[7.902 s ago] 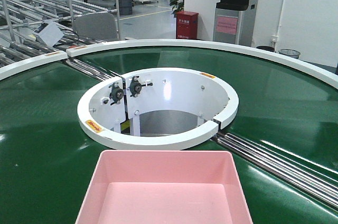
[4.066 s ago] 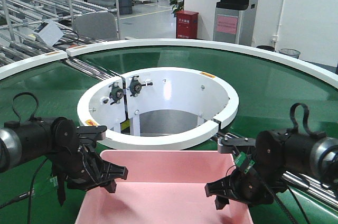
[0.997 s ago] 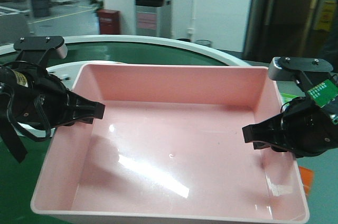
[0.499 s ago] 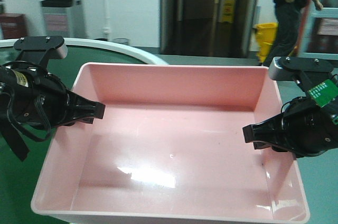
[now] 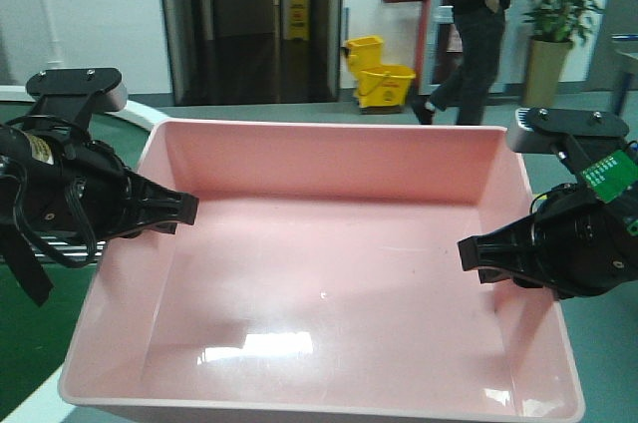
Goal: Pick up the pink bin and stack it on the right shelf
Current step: 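Hold the pink bin with both grippers while the base drives away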
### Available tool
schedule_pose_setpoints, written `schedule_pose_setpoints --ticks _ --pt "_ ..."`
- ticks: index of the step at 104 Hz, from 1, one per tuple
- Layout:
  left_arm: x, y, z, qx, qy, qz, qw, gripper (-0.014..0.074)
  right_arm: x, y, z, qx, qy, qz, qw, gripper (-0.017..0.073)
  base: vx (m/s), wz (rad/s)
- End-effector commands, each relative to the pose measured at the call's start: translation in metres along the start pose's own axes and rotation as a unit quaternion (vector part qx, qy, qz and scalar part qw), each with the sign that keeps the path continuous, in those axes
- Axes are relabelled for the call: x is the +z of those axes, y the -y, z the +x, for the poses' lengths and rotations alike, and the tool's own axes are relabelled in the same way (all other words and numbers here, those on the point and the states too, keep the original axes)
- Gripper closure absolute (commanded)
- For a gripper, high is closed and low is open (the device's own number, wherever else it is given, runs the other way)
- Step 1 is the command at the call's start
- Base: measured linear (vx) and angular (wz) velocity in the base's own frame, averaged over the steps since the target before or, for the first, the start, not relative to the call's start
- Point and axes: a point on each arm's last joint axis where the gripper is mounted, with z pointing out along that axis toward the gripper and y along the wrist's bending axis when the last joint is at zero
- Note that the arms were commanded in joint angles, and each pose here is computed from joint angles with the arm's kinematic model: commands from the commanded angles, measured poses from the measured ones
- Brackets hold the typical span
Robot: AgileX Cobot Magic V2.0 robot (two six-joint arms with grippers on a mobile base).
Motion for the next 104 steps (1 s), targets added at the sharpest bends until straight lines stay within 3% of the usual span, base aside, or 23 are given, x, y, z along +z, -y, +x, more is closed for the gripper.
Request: schedule_pose_setpoints --ticks 1,104 --pt "-0.0299 0.0088 -0.0165 -0.001 0.081 0.027 0.996 0.0598 -0.0195 -0.0008 -0.0142 -0.009 0.071 -0.001 0.997 0.0568 -0.02 -0.42" --pt "-0.0299 0.0088 -0.0165 -0.001 0.081 0.027 0.996 0.0598 -0.0195 -0.0008 -0.0142 -0.009 0.071 -0.002 0.997 0.0568 0.12 -0.41"
